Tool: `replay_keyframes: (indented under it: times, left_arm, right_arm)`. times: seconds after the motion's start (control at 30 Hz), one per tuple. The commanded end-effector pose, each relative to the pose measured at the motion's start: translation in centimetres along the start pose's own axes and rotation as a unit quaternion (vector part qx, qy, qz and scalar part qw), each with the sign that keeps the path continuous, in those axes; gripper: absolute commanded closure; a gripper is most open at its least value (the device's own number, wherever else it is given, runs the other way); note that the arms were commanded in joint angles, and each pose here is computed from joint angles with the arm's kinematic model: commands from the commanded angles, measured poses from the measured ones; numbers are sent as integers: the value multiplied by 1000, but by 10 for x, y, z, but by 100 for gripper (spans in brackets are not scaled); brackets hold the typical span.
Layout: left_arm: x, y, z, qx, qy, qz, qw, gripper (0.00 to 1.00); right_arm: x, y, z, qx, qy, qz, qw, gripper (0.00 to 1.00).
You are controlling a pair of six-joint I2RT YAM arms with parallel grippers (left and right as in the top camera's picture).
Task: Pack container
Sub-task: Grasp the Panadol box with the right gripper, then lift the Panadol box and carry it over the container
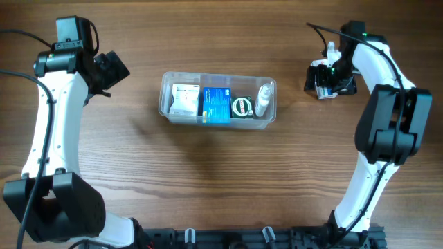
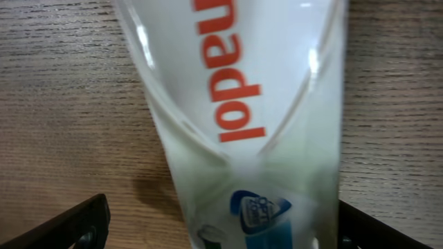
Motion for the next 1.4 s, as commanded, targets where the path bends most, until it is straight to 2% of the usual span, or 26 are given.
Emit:
replay_keyframes:
  times: [0.0, 0.13, 0.33, 0.5, 0.63, 0.7, 0.8, 0.93, 1.13, 1.27, 1.37]
  left_arm:
    - [-1, -1, 1, 1, 1, -1, 1000, 0]
    - [-1, -1, 1, 1, 1, -1, 1000, 0]
    - [-1, -1, 1, 1, 1, -1, 1000, 0]
    - [-1, -1, 1, 1, 1, -1, 1000, 0]
    - [-1, -1, 1, 1, 1, -1, 1000, 0]
    - [-1, -1, 1, 1, 1, -1, 1000, 0]
    - [-1, -1, 1, 1, 1, -1, 1000, 0]
    - [-1, -1, 1, 1, 1, -1, 1000, 0]
    - [-1, -1, 1, 1, 1, -1, 1000, 0]
    - [-1, -1, 1, 1, 1, -1, 1000, 0]
    - [-1, -1, 1, 1, 1, -1, 1000, 0]
  right_arm:
    - [32, 10, 10, 6, 26, 33, 999, 2]
    - [35, 3, 1, 0, 80, 8, 997, 1]
    - [47, -5, 2, -3, 65, -31, 997, 0]
    - [58, 0, 2, -3, 60, -35, 998, 2]
    - [60, 4, 0, -2, 62, -27, 998, 17]
    - [60, 4, 0, -2, 63, -24, 998, 34]
    - [60, 5, 0, -2, 63, -23, 998, 48]
    - [58, 4, 0, -2, 63, -24, 998, 59]
    - [26, -11, 5, -1, 61, -45, 997, 61]
    - [-28, -28, 15, -6, 51, -93, 994, 60]
    - [-80, -35, 29, -14, 13, -138, 990, 60]
Point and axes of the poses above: each gripper's point midway between its finger pads, its own x axis out along the fingers, its own z axis along the line the jaws close on, y = z × x, the point moved 7 cm from there along -x, back along the fingers, and after that the axes turned 4 degrees about x, right-handed, at the moved point
